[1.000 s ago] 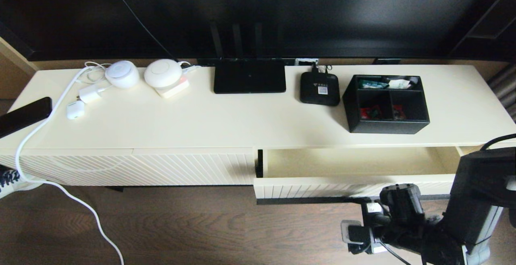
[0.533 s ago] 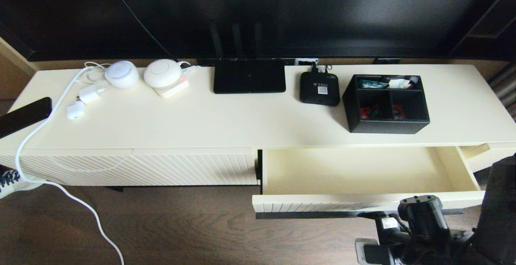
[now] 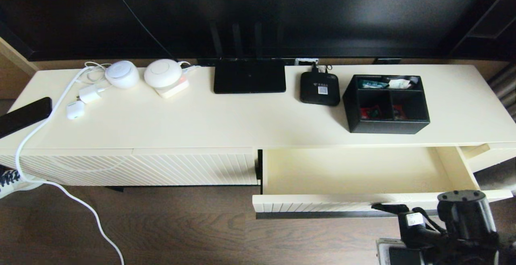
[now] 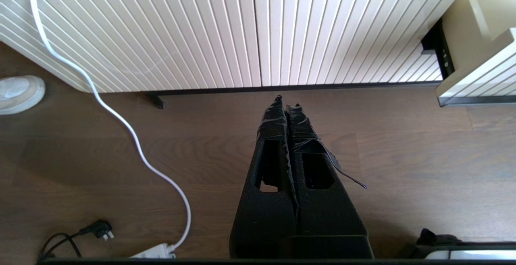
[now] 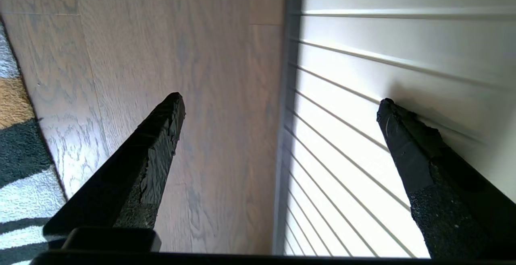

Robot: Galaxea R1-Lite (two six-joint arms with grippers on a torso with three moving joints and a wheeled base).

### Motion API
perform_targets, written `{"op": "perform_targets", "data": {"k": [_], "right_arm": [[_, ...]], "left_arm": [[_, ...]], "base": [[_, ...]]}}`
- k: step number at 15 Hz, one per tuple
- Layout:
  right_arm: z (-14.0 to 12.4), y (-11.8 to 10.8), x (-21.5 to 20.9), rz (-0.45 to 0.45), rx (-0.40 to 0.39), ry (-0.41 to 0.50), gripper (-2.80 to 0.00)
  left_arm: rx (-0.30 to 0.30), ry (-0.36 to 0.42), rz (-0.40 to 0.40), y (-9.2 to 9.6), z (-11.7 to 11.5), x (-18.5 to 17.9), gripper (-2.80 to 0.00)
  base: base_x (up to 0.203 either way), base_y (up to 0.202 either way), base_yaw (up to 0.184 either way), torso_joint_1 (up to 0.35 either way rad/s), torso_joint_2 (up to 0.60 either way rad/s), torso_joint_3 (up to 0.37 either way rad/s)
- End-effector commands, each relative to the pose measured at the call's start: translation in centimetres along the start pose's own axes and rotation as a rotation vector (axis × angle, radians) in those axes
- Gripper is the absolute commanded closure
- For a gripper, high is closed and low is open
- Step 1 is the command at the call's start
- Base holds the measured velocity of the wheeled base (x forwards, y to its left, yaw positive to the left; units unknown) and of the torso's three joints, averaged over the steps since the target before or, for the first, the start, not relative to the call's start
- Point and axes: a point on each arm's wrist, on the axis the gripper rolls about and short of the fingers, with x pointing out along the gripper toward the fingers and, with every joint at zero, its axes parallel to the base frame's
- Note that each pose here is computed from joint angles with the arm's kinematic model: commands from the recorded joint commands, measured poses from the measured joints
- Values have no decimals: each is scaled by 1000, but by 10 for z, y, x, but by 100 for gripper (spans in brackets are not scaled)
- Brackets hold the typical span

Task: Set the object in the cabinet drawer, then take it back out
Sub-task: Open the drawer

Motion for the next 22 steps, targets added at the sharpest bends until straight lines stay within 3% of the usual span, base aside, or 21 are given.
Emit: {"op": "perform_targets", "data": {"k": [1,3,5,6,7,10,12,13,16,19,22], "right_arm": [[7,-15,-40,-132,-16,-31,-280],[10,-14,-72,-123,12,-28,-280],[11,-9,-103,-56,105,-11,-280],[13,-10,-119,-26,171,-1,-174],[16,-15,-134,-18,251,4,0],[21,-35,-147,3,596,17,0],[24,-54,-137,23,861,36,0],[25,-61,-127,45,950,58,0],[24,-77,-92,61,1099,186,0],[32,-104,-70,20,1299,205,0],[36,-121,-45,22,1365,220,0]], "left_arm": [[1,1,0,0,0,0,0],[1,1,0,0,0,0,0],[1,1,0,0,0,0,0],[1,1,0,0,0,0,0],[1,0,0,0,0,0,0],[1,1,0,0,0,0,0],[1,1,0,0,0,0,0],[1,-1,0,0,0,0,0],[1,1,0,0,0,0,0],[1,0,0,0,0,0,0],[1,1,0,0,0,0,0]], "base": [[0,0,0,0,0,0],[0,0,0,0,0,0],[0,0,0,0,0,0],[0,0,0,0,0,0],[0,0,0,0,0,0],[0,0,0,0,0,0],[0,0,0,0,0,0],[0,0,0,0,0,0],[0,0,0,0,0,0],[0,0,0,0,0,0],[0,0,0,0,0,0]]}}
